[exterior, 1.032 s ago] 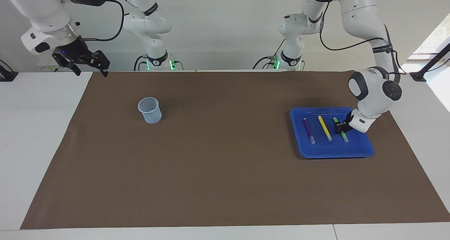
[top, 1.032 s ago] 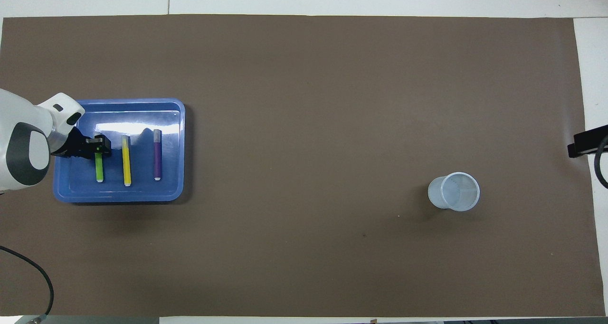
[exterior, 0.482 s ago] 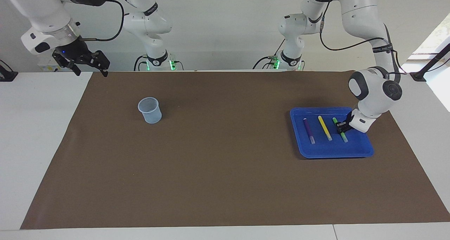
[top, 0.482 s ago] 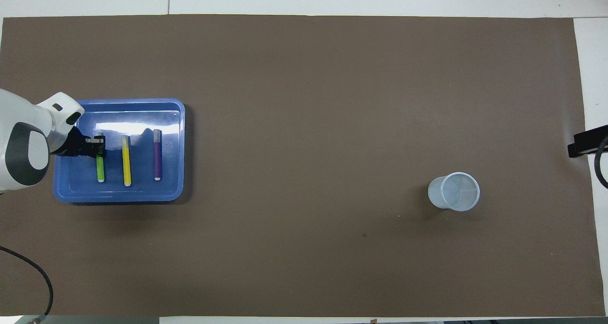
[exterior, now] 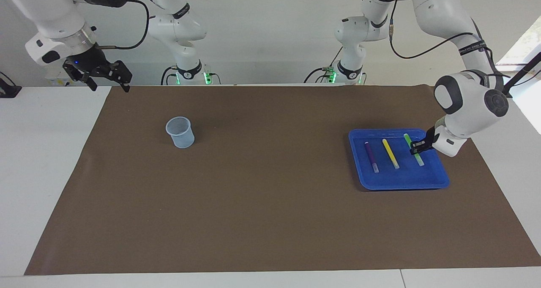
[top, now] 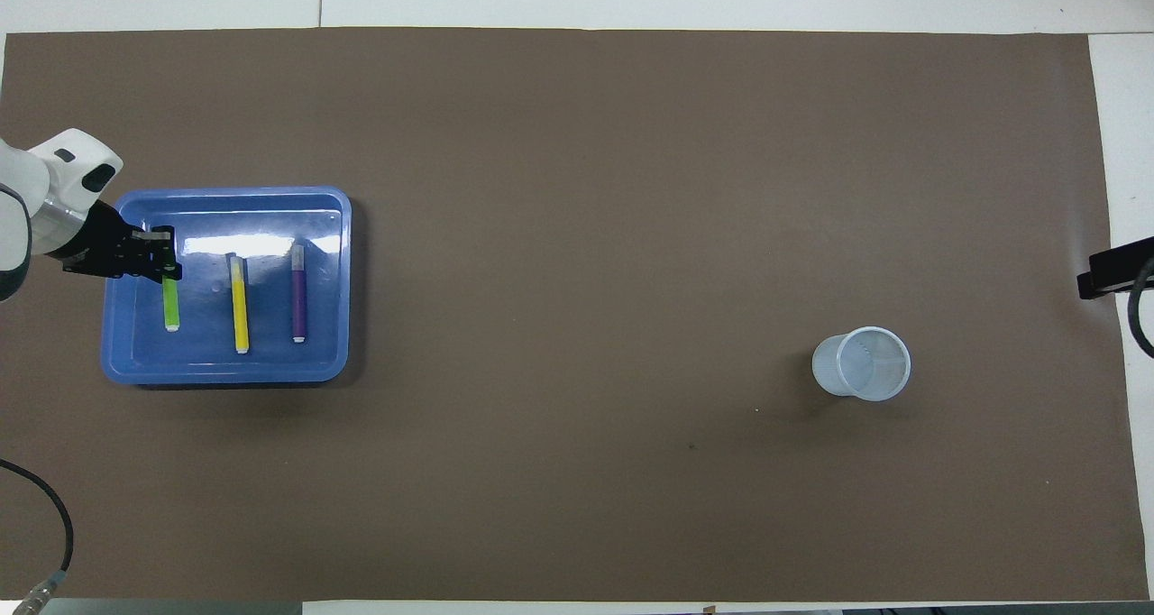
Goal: Transfer and insert pens with both arms
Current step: 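Reach the left gripper down and grasp the green pen in the tray, then lift the green pen with the left gripper while the right gripper approaches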
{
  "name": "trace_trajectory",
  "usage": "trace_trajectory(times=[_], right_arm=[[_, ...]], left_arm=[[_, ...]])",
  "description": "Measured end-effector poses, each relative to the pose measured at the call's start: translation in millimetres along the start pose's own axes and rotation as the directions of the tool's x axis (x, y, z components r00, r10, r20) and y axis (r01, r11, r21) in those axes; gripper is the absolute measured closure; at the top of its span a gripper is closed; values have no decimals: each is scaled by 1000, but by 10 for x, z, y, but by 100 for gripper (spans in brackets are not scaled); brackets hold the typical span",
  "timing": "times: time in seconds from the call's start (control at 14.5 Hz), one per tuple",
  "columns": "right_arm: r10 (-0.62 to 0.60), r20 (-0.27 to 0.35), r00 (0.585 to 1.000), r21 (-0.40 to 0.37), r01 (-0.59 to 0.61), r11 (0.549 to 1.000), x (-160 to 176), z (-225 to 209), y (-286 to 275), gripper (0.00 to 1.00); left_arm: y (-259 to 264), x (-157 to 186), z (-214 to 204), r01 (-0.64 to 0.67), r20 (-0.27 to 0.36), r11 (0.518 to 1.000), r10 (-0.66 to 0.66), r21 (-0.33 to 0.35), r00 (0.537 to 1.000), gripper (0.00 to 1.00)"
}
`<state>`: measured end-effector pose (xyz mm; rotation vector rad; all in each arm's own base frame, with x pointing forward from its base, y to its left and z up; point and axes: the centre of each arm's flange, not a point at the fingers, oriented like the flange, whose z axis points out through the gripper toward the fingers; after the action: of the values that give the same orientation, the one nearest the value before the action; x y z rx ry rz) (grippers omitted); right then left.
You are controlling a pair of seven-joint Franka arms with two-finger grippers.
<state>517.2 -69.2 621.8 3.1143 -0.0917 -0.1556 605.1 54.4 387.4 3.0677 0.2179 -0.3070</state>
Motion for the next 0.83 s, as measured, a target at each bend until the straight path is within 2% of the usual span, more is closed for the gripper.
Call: trace_trajectory(times=[0.21, 0.41, 0.62, 0.83], right_arm=[[0, 0, 1000, 0, 0, 1000, 0, 0, 0, 0], [0, 0, 1000, 0, 0, 1000, 0, 0, 0, 0], [0, 0, 1000, 0, 0, 1000, 0, 0, 0, 0], [0, 3, 1000, 0, 0, 1000, -3, 5, 0, 0]], left_arm=[[427, -101, -409, 139, 57, 988, -135, -63, 989, 83], [887, -325, -721, 294, 141, 950, -279, -104, 950, 83], [1338, -660, -1030, 466, 220, 876, -433, -125, 874, 83], [1677, -1039, -1380, 599, 323, 784, -531, -162, 783, 83]])
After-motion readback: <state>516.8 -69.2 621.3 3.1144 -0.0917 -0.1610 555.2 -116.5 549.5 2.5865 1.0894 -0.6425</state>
